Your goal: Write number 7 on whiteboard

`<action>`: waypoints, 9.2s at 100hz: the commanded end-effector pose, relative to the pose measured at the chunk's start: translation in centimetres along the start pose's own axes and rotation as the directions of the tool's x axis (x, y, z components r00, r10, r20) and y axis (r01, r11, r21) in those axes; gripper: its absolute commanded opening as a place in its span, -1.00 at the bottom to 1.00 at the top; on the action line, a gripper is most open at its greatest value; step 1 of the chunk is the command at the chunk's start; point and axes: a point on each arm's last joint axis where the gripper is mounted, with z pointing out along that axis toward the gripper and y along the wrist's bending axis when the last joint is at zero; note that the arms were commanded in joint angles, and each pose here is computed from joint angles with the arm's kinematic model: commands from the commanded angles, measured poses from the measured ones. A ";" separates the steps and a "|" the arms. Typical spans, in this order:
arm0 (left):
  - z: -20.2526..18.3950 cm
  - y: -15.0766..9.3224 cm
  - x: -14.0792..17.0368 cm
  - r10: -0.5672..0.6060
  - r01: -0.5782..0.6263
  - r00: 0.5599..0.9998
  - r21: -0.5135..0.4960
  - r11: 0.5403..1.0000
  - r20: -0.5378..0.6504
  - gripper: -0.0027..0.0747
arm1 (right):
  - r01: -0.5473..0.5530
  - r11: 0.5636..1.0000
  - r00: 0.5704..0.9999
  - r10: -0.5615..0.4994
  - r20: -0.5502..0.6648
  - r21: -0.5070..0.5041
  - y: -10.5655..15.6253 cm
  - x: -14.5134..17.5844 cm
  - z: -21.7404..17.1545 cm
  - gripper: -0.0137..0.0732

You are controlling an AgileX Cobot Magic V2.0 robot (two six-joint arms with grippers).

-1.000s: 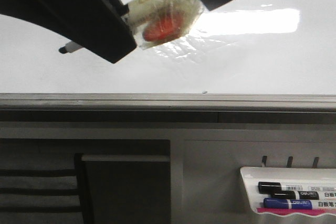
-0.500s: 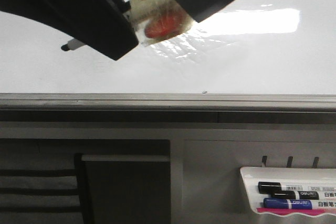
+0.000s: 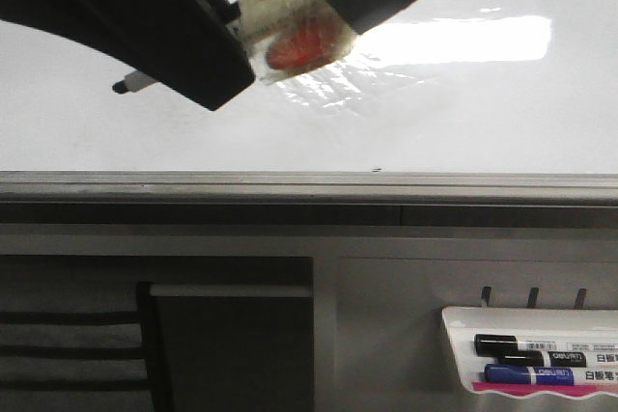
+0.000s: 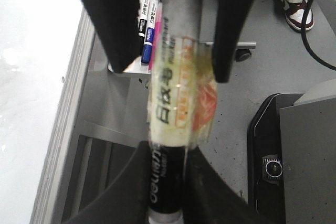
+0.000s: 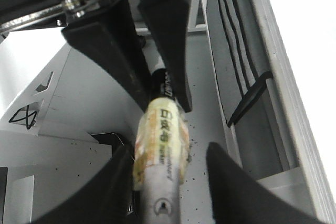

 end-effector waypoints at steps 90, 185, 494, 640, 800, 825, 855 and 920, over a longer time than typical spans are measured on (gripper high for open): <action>-1.8 0.6 -1.6 -0.003 0.013 0.993 -0.081 0.997 0.115 0.08 | 0.004 1.000 0.998 -0.006 0.060 0.021 0.1 -1.2 -0.9 -0.85; -8.8 0.1 8.0 -0.552 0.613 0.790 -0.321 0.722 0.266 0.06 | -0.430 0.755 0.900 0.406 0.162 0.496 0.5 4.3 -7.6 -0.85; -9.1 1.3 8.0 -0.477 0.629 0.773 -0.414 0.657 0.418 0.06 | -0.678 0.644 0.715 0.690 0.112 0.356 -6.2 5.9 -1.6 -0.85; 3.1 3.3 -5.8 -0.093 0.092 0.979 0.015 0.996 0.182 -0.88 | -0.126 0.989 0.990 0.130 -0.049 0.076 -0.3 1.0 -6.8 -0.85; -2.5 10.2 10.8 -0.762 0.777 0.556 -0.535 0.333 0.332 -0.98 | -0.457 0.724 0.877 0.464 0.126 0.517 1.3 5.1 -11.6 0.12; -1.6 10.6 14.0 -0.764 0.850 0.447 -0.486 0.202 0.465 -0.98 | -0.457 0.723 0.877 0.463 0.127 0.518 1.3 5.1 -11.7 0.12; -0.4 11.6 14.7 -0.746 0.862 0.437 -0.470 0.189 0.502 -0.98 | -0.458 0.722 0.877 0.462 0.130 0.518 1.3 5.1 -11.7 0.12; 0.2 11.8 15.1 -0.756 0.851 0.451 -0.485 0.202 0.475 -0.40 | -0.464 0.722 0.875 0.462 0.143 0.513 1.3 5.0 -11.7 0.12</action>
